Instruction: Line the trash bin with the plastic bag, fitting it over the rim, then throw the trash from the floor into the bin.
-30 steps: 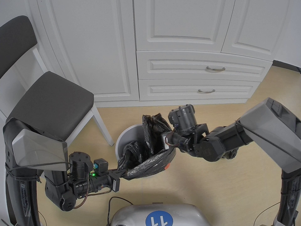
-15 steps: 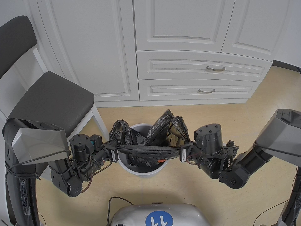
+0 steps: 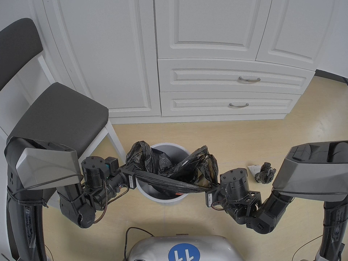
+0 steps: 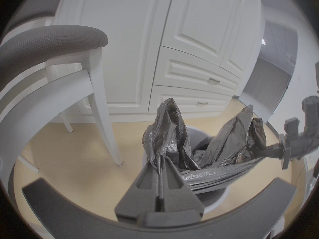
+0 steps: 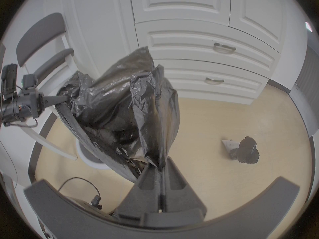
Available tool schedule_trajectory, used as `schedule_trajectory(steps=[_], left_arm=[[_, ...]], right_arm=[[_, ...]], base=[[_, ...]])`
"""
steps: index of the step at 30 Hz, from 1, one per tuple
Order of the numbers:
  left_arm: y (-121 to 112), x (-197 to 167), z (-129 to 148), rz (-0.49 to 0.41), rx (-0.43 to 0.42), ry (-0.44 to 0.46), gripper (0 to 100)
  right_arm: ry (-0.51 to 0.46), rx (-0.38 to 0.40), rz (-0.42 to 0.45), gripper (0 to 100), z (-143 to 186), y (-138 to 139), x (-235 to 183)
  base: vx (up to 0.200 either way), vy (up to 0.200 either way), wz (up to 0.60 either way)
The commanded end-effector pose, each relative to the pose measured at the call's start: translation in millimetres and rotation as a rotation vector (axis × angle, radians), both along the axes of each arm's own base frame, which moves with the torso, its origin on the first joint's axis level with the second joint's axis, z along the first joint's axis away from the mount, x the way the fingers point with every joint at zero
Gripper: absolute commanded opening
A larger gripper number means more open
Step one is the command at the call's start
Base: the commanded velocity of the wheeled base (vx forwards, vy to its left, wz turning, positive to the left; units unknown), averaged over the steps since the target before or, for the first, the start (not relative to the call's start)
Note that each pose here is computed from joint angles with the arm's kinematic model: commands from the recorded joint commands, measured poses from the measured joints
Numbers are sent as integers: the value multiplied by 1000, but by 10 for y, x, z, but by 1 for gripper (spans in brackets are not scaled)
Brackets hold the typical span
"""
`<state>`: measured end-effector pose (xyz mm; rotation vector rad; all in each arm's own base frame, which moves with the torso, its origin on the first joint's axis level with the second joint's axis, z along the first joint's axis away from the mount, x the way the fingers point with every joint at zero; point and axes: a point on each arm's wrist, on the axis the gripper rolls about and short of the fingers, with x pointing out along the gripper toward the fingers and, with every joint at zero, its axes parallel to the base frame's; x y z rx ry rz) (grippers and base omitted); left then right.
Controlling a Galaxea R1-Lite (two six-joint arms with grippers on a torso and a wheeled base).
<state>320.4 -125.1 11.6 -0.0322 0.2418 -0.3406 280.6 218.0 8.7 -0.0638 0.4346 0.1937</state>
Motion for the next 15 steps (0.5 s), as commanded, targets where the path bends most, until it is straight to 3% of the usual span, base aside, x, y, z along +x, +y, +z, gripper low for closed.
schedule_trajectory(steps=[1,6,7,15], left_arm=[[63,-98,-76,-11,60,37,0],[146,-213,-160,-31,147,75,0],[203,-302,-172,-67,199,91,0],[285,-375,-154,-73,238,101,0]], right_arm=[[49,-47,8,0,-168,-18,-44],[80,-85,27,0,-228,-64,-127],[93,-117,51,0,-258,-67,-194],[129,-166,108,0,-336,-39,-357]], base=[[0,0,0],[0,0,0],[0,0,0],[0,0,0]])
